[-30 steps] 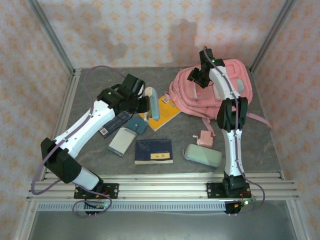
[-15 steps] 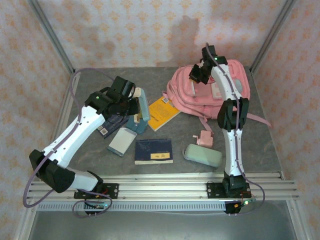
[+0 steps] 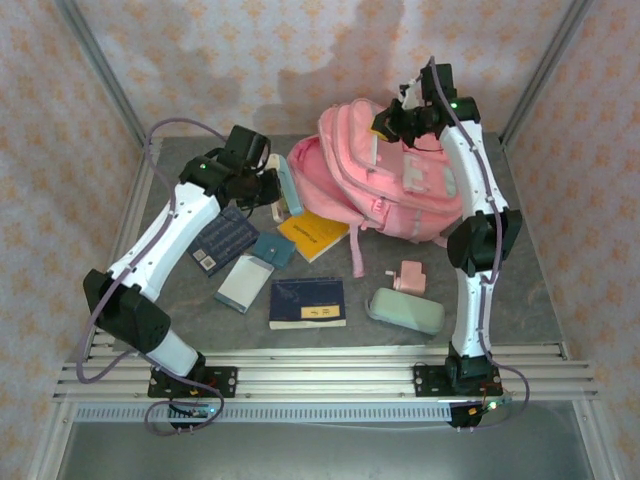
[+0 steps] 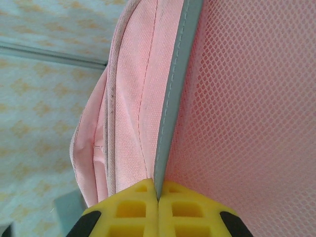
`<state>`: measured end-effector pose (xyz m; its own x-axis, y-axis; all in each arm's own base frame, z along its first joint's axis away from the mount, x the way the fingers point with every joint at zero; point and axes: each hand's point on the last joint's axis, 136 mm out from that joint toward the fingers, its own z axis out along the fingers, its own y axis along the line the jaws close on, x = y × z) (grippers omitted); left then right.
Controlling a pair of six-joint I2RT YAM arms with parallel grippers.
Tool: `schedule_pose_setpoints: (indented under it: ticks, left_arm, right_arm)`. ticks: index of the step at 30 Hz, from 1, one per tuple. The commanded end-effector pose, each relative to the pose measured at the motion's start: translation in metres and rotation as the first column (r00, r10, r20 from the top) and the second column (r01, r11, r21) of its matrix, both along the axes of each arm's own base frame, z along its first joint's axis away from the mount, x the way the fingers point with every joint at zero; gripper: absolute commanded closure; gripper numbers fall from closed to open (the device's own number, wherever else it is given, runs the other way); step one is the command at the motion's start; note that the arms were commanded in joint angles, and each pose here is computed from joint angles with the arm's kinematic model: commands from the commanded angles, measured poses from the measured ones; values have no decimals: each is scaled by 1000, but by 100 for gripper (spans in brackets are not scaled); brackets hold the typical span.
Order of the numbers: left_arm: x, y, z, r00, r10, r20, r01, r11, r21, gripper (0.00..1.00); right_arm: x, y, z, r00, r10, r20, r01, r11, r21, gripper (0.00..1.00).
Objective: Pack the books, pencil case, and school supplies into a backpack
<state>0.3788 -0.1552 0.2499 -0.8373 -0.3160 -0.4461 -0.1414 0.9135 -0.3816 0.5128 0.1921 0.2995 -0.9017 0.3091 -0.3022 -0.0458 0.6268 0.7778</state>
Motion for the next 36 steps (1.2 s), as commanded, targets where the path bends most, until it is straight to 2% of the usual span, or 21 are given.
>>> schedule_pose_setpoints:
  ticks: [1,11,18,24,27,29,32,36]
  left_arm:
    - [35,-24,19,997,-8,75,20,988,-151,100]
    - [99,-55,-3,996,-47,80,63,976,-211,100]
    - [106,-59,-17,987,-95,128,122,966,-228,100]
    - [104,-73,0,952,-155,265,243,908,-341,100]
    - [101,-81,17,929,-147,338,287,865,-412,100]
    - [100,-88,31,914,-129,385,309,835,-455,100]
    - [95,-105,40,899,-134,417,345,803,-486,100]
    - [87,-133,43,889,-159,428,386,765,-516,100]
  right_arm:
    - [-18,12,69,986,60,154,-80,989,125,100]
    - [-43,44,70,978,150,145,-173,971,162,100]
    - [-64,59,58,974,200,110,-216,964,152,100]
    - [-73,60,53,976,204,76,-214,962,172,100]
    - [-75,56,42,981,186,47,-190,974,122,65]
    - [-77,53,36,985,167,45,-169,984,56,51]
    - [-79,42,31,994,95,46,-91,993,-70,42]
    - [-84,37,26,998,53,26,-47,980,-194,40]
